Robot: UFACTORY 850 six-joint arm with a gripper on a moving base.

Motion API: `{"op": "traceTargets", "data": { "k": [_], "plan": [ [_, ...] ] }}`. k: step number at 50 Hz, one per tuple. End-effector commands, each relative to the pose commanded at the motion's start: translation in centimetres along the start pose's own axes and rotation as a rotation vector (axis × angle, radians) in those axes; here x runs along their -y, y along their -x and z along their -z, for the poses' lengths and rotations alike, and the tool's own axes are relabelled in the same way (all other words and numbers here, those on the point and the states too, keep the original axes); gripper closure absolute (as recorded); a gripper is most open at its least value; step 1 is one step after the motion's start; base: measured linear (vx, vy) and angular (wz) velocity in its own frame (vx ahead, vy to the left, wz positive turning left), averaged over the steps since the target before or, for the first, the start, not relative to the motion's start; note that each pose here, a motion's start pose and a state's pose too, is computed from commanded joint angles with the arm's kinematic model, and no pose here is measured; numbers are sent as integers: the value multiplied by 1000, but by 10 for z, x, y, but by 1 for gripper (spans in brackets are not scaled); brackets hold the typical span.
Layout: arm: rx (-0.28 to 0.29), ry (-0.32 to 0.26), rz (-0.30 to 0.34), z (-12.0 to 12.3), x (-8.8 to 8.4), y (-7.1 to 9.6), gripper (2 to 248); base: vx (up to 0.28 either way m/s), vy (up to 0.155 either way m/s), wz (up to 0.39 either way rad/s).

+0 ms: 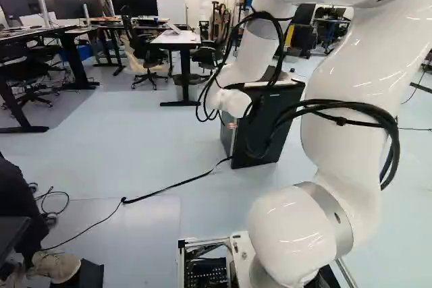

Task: Open the fridge door

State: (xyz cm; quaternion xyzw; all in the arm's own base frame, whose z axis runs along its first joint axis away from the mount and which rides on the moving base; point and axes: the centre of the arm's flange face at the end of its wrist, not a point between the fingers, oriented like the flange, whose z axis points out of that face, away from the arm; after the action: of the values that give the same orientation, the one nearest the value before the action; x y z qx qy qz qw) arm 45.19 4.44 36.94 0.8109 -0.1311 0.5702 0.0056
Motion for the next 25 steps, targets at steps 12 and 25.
{"op": "traceTargets", "data": {
  "k": [12,25],
  "plan": [
    [-4,45,-49,-14,8,-2,3,0,0,0],
    [-7,100,-106,-27,15,-3,3,0,0,0]
  ]
}}
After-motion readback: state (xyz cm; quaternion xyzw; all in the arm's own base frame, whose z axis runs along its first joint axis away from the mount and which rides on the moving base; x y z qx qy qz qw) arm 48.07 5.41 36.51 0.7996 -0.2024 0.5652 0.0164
